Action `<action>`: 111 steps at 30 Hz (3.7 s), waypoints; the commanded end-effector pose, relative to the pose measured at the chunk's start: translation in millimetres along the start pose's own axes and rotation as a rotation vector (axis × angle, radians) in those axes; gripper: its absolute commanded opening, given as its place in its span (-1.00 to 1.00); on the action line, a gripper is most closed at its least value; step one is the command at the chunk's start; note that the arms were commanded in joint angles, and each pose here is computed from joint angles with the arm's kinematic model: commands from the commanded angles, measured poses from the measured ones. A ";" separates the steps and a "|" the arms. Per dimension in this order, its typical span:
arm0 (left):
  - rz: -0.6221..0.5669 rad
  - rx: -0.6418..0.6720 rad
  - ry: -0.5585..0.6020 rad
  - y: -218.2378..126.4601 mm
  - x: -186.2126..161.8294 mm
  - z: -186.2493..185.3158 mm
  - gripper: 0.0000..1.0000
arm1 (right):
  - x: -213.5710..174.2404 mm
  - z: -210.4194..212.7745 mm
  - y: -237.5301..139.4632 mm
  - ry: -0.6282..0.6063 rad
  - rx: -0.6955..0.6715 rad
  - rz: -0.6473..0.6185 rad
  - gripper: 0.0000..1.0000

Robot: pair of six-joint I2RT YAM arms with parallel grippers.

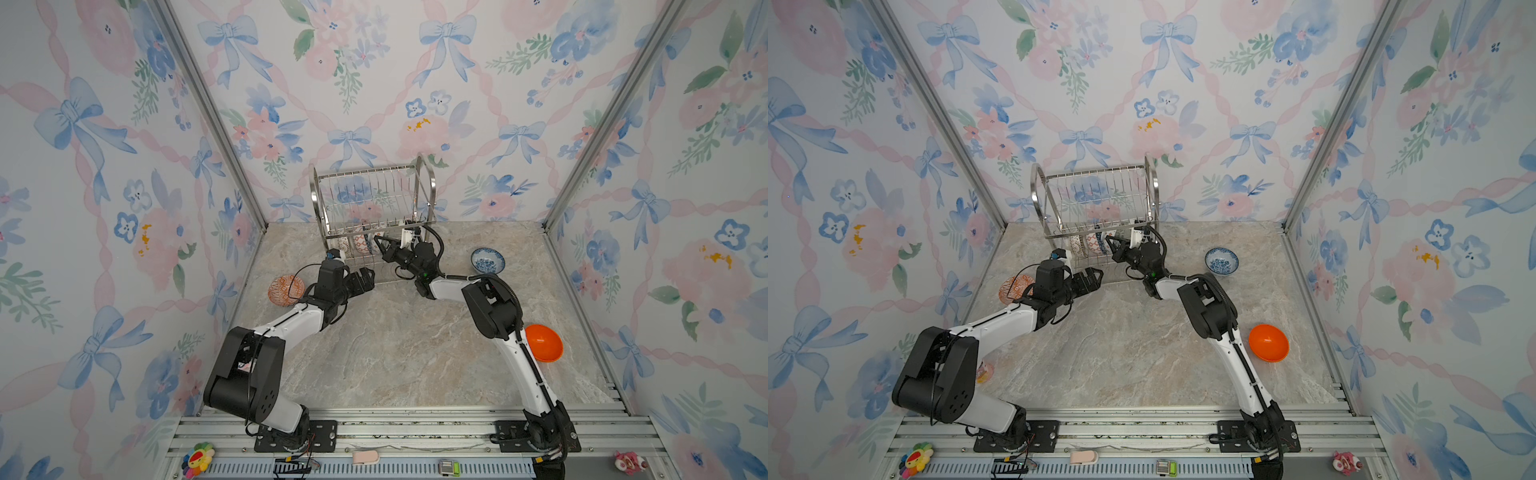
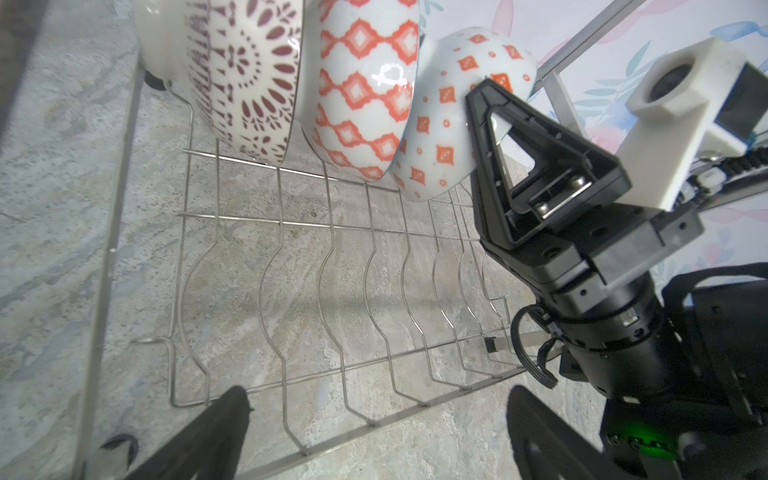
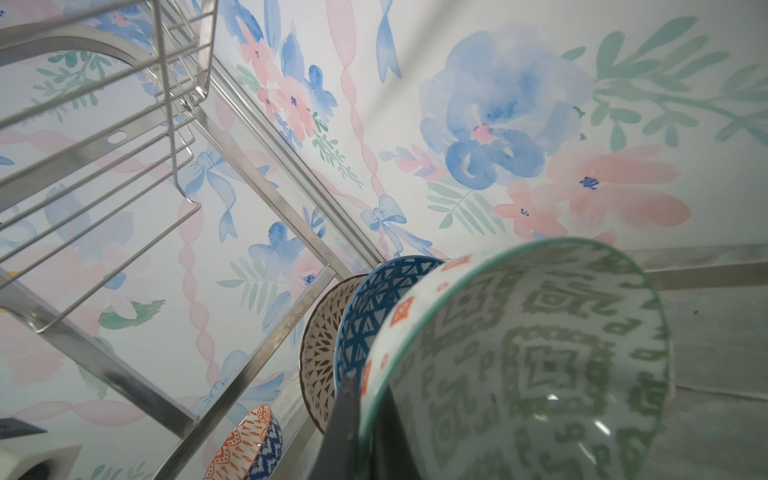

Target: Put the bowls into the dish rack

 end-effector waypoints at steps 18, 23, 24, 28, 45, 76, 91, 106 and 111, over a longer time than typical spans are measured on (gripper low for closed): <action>0.078 0.089 -0.009 2.0 -12.1 17.1 0.96 | -40.0 -58.1 -0.9 0.161 -0.233 0.274 -0.78; 0.078 0.090 -0.007 2.2 -11.9 17.0 0.96 | -39.4 -65.8 -1.3 0.200 -0.229 0.282 -0.78; 0.076 0.090 -0.008 1.9 -11.2 16.8 0.96 | -39.0 -66.3 -1.3 0.203 -0.230 0.283 -0.78; 0.078 0.090 -0.006 1.9 -11.6 16.6 0.96 | -37.7 -69.1 -2.0 0.209 -0.246 0.298 -0.78; 0.072 0.093 -0.002 1.5 -10.2 16.2 0.96 | -39.7 -86.1 -8.3 0.277 -0.343 0.345 -0.77; 0.077 0.105 0.008 2.7 -11.5 18.0 0.96 | -29.2 -97.1 -17.5 0.260 -0.425 0.326 -0.70; 0.079 0.106 0.007 3.5 -11.7 18.4 0.96 | -21.0 -94.0 -23.6 0.235 -0.392 0.305 -0.62; 0.082 0.108 0.011 3.9 -12.7 18.2 0.96 | -14.7 -86.0 -26.7 0.203 -0.350 0.270 -0.52; 0.082 0.113 0.012 4.2 -12.4 18.9 0.96 | -16.7 -84.5 -26.5 0.200 -0.338 0.269 -0.50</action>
Point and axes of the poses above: each gripper's point midway between its finger pads, its own y axis out along the fingers, its own z axis along the line the jaws close on, x = y × z, the point moved 10 cm from there along -y, back along the fingers, and after that the axes turned 1 degree about -y, right-handed, at the moved point
